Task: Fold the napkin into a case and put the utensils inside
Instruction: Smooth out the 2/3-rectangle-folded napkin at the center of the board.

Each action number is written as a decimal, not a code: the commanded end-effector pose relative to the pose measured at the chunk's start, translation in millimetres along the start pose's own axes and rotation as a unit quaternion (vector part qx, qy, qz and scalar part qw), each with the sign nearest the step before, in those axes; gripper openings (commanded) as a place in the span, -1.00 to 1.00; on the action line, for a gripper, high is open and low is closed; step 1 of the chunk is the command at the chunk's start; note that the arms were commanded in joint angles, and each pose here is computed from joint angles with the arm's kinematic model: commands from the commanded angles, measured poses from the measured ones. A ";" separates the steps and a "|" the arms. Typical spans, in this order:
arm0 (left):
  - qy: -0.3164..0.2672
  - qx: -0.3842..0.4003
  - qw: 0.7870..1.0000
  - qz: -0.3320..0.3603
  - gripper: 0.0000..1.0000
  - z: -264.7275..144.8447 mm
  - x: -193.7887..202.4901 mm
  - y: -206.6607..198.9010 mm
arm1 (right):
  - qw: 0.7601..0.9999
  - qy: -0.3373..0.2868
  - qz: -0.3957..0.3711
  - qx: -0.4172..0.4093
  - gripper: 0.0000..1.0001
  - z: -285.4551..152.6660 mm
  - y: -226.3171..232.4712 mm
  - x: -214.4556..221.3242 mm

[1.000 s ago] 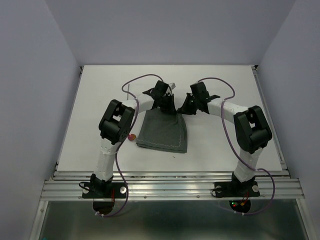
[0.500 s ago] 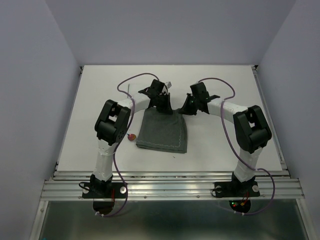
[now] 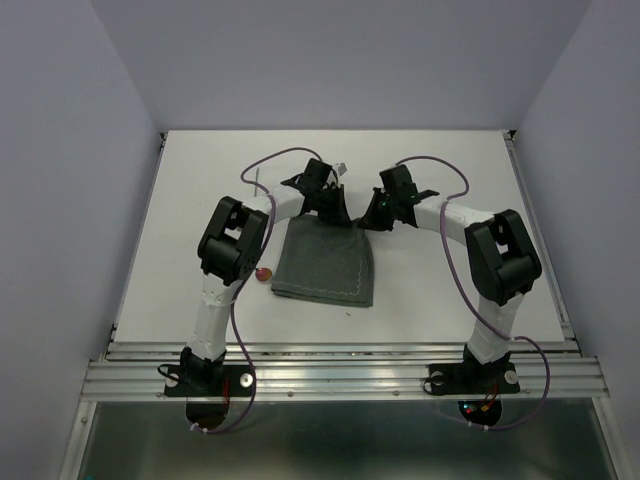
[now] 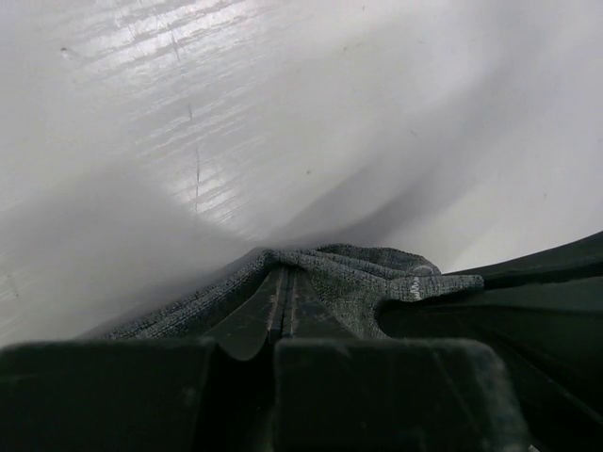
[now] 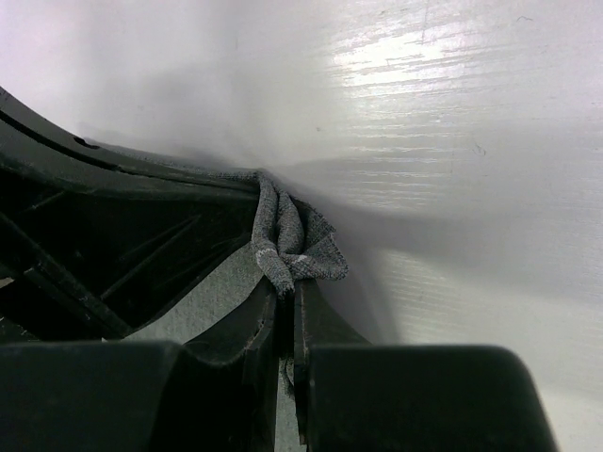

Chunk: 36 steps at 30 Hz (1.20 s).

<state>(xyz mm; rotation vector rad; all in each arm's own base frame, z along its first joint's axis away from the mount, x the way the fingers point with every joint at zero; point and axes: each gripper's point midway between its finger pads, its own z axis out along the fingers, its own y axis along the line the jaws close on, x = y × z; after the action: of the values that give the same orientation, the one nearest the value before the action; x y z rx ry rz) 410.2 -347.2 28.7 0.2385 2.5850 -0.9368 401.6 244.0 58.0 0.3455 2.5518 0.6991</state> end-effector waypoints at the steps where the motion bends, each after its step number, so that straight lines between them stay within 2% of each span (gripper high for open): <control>1: 0.016 -0.025 1.000 -0.002 -1.00 7.5 9.6 15.0 | 1.000 -0.017 -0.015 -0.014 -0.99 -2.2 16.3 -12.5; 8: 0.020 -0.031 0.999 -0.007 -1.00 13.1 16.5 22.7 | 1.000 -0.012 -0.015 -0.015 -0.99 0.2 16.8 -11.5; 18: 0.025 -0.036 0.999 -0.012 -1.00 17.7 22.7 29.2 | 0.999 -0.010 -0.007 -0.050 -0.99 -7.2 41.0 -21.2; 28: 0.026 -0.032 0.999 -0.018 -1.00 18.1 23.2 27.6 | 0.998 0.014 0.016 -0.066 -0.99 19.1 61.8 -16.4; 32: 0.002 -0.034 0.999 -0.008 -1.00 -2.0 6.7 13.5 | 0.998 0.012 0.020 -0.052 -0.99 23.1 53.5 -13.7; 36: -0.049 -0.047 0.998 0.013 -1.00 -41.6 -23.7 -2.6 | 0.999 0.006 0.016 -0.039 -0.99 19.8 45.4 -11.4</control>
<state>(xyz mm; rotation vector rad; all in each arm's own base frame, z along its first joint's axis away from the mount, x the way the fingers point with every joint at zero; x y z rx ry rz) 419.6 -342.7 30.7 0.1927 2.5615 -0.9058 424.9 277.4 64.2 0.3766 2.5640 0.7991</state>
